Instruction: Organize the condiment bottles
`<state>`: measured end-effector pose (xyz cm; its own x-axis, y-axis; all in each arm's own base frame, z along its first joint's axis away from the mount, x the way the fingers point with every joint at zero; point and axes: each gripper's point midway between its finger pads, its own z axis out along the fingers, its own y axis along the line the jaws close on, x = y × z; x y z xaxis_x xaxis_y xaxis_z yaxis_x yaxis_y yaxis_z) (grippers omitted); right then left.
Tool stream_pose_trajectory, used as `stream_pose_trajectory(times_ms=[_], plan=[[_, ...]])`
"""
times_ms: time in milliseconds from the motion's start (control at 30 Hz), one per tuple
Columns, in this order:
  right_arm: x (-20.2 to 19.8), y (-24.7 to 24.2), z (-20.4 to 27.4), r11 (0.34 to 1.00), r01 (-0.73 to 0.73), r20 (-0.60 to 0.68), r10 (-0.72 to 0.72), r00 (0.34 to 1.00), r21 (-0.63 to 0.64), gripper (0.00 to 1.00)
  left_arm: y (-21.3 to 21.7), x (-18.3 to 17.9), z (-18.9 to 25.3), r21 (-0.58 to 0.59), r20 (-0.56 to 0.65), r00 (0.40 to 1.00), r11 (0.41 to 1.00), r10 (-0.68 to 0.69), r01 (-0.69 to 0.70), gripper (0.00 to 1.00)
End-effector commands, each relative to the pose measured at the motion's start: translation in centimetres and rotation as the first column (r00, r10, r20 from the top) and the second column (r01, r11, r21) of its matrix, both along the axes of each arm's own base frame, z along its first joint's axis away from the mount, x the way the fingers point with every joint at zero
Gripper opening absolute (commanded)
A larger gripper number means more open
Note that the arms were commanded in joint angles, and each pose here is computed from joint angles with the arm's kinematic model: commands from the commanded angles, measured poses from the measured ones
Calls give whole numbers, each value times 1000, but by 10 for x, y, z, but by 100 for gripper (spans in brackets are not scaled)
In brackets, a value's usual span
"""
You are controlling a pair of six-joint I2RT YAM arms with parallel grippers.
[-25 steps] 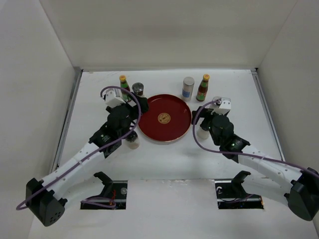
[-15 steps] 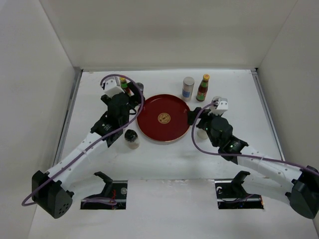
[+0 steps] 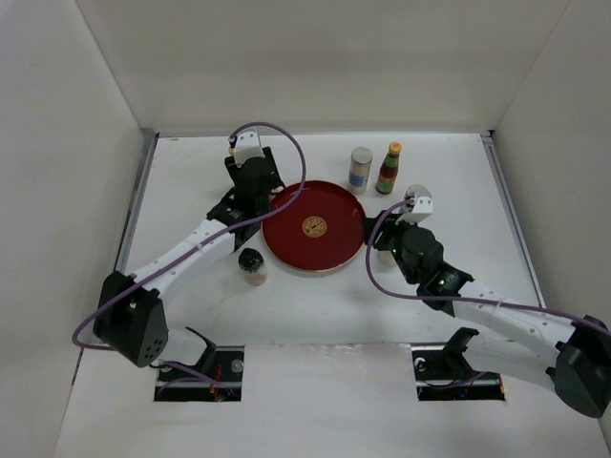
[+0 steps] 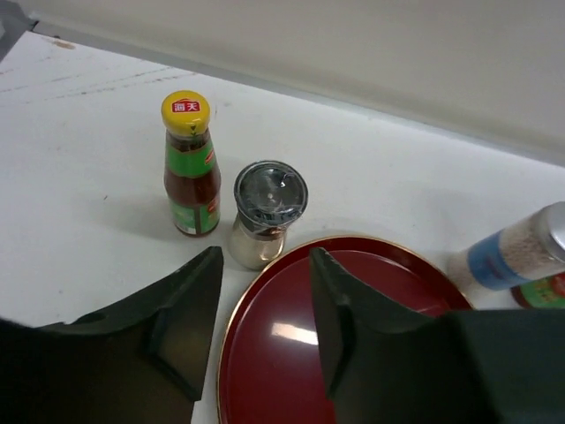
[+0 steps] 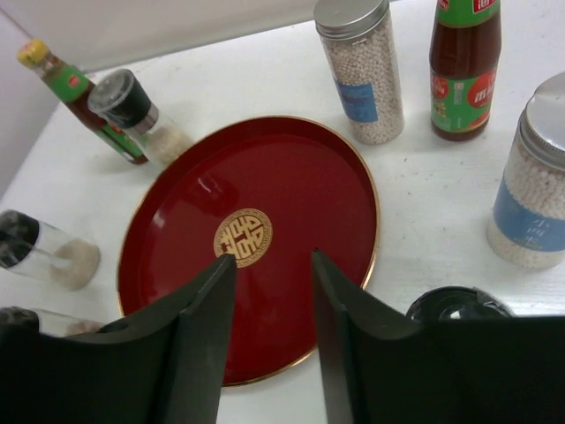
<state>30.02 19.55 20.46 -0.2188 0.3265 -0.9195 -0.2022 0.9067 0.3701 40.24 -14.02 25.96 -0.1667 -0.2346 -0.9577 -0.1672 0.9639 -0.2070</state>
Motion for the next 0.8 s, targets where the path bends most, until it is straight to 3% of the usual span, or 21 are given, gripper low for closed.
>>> stream_pose_trajectory(times_ms=[0, 67, 167, 767], plan=[[2, 7, 12, 999, -18, 39, 16, 999, 45, 58, 4, 19, 11, 61, 5, 999, 998, 35, -36, 50], [2, 9, 11, 999, -27, 39, 25, 999, 46, 71, 0, 30, -2, 87, -34, 999, 996, 37, -34, 67], [3, 11, 8, 998, -38, 32, 36, 999, 42, 80, -1, 45, -17, 112, -70, 997, 993, 40, -32, 74], [6, 19, 0, 996, -78, 11, 78, 997, 42, 84, -3, 109, -68, 155, -158, 987, 988, 26, -1, 79]])
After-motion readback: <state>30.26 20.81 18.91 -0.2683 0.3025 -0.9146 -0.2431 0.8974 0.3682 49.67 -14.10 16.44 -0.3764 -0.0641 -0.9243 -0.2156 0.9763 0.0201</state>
